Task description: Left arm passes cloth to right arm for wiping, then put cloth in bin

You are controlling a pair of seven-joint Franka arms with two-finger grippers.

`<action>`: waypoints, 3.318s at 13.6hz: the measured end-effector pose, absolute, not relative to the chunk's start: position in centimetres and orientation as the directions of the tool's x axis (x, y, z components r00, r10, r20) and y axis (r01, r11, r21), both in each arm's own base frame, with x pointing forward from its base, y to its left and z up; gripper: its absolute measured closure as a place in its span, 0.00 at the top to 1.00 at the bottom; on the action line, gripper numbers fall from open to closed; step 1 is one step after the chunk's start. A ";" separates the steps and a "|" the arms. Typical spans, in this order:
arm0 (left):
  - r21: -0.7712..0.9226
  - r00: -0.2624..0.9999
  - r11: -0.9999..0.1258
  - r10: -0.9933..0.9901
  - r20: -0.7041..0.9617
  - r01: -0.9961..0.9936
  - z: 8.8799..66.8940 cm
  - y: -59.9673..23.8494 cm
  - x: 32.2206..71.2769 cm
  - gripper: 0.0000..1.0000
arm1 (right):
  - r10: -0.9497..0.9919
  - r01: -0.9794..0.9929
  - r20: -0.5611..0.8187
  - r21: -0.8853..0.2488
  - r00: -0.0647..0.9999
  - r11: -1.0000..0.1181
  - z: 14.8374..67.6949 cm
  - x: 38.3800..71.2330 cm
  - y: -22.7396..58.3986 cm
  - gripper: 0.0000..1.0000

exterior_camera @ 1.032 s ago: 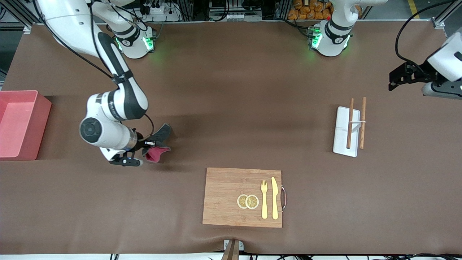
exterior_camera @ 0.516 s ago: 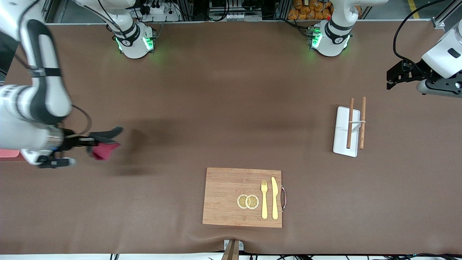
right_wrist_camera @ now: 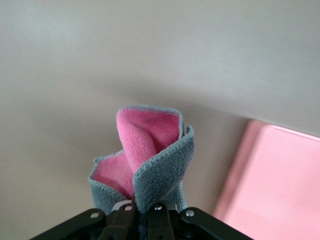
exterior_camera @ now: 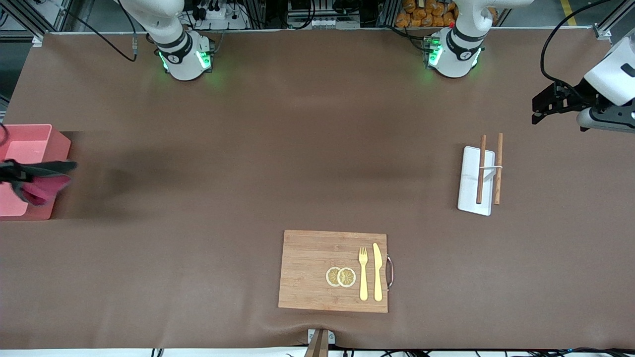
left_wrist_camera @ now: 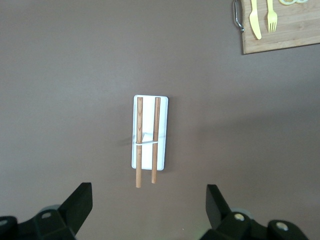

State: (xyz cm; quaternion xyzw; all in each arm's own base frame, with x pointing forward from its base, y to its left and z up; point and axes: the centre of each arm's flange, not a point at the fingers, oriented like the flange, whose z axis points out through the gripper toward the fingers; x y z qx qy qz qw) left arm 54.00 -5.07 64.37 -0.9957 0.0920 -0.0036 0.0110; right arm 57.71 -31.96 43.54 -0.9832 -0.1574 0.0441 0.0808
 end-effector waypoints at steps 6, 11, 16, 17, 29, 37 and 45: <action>-0.024 0.986 -0.986 -0.163 0.024 -0.163 65.1 -4.5 54.1 1.00 | 0.389 0.386 -0.055 -0.059 0.919 -0.921 44.9 53.6 -44.9 0.04; -0.025 0.986 -0.986 -0.164 0.040 -0.163 65.8 -4.5 54.1 1.00 | 0.368 0.354 -0.090 -0.142 0.925 -0.924 30.5 52.2 -50.3 0.09; -0.024 0.986 -0.986 -0.164 0.041 -0.163 65.9 -4.6 54.1 1.00 | 0.379 0.362 -0.070 -0.177 0.923 -0.915 29.0 53.7 -49.6 0.59; -0.024 0.986 -0.986 -0.164 0.041 -0.163 65.9 -4.6 54.1 1.00 | 0.395 0.379 -0.063 -0.179 0.917 -0.908 30.4 54.7 -48.7 0.70; -0.022 0.985 -0.986 -0.167 0.052 -0.166 66.3 -4.9 54.1 1.00 | 0.147 0.122 -0.221 -0.121 0.964 -0.985 46.3 67.3 -14.3 1.00; 0.001 0.997 -0.999 -0.045 0.060 -0.045 66.7 -4.8 54.1 1.00 | -0.045 -0.058 -0.160 -0.076 0.986 -0.995 52.2 66.5 -1.9 1.00; -0.003 0.994 -0.994 -0.107 0.022 -0.107 66.5 -4.8 53.6 1.00 | -0.075 -0.075 -0.008 -0.087 0.997 -0.993 54.1 60.4 -3.0 1.00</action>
